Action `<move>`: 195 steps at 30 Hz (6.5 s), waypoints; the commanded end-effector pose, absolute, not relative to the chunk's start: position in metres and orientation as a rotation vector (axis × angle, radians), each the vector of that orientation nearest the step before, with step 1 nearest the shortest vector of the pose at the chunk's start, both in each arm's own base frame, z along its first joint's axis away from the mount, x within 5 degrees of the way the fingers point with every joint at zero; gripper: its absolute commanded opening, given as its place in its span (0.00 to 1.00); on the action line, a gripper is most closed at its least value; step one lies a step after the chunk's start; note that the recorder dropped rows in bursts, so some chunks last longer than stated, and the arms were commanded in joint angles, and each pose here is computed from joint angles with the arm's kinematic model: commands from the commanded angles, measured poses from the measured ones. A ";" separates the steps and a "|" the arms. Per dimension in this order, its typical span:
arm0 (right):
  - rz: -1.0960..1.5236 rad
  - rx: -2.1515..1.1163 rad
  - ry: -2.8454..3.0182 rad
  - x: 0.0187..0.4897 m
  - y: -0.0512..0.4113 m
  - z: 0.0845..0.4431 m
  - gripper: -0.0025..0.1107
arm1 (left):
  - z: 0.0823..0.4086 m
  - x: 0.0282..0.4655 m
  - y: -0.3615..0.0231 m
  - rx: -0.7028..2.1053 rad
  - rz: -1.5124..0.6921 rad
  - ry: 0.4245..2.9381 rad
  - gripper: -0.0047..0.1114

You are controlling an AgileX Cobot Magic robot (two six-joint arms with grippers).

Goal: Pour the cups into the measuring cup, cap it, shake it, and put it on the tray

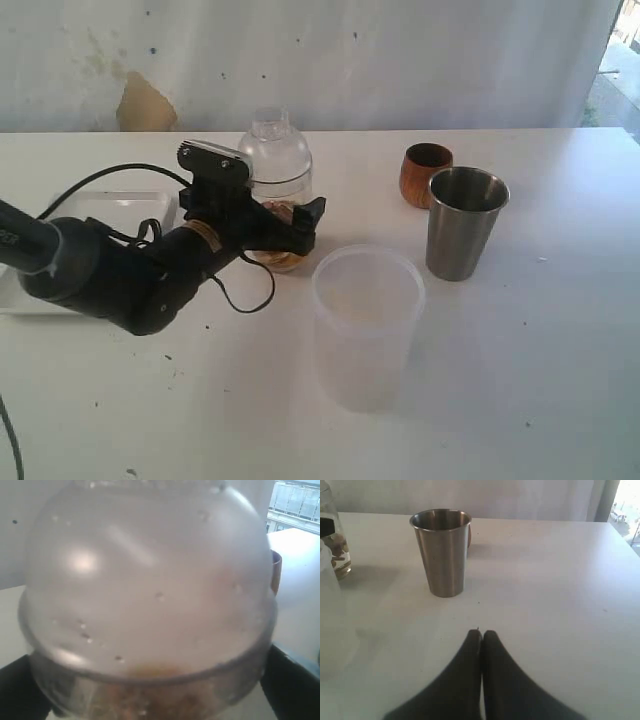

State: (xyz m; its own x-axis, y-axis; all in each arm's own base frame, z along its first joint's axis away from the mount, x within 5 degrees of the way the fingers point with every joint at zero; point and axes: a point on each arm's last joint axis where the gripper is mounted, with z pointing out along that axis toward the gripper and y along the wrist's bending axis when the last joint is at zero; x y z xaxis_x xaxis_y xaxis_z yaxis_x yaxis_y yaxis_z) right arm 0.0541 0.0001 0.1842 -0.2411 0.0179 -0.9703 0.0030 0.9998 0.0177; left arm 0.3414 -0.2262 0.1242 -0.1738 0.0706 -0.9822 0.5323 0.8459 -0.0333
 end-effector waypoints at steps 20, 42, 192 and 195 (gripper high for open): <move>0.014 0.024 1.805 0.054 0.000 0.184 0.02 | 0.130 0.356 -0.230 0.375 -0.428 1.612 0.95; 0.022 0.035 1.805 0.054 0.000 0.184 0.02 | 0.121 0.363 -0.236 0.336 -0.492 1.711 0.94; 0.029 0.038 1.820 0.054 0.000 0.183 0.02 | 0.250 0.272 -0.231 1.597 0.259 1.132 0.04; 0.029 0.038 1.820 0.054 0.000 0.183 0.02 | 0.250 0.272 -0.232 1.640 0.312 1.061 0.04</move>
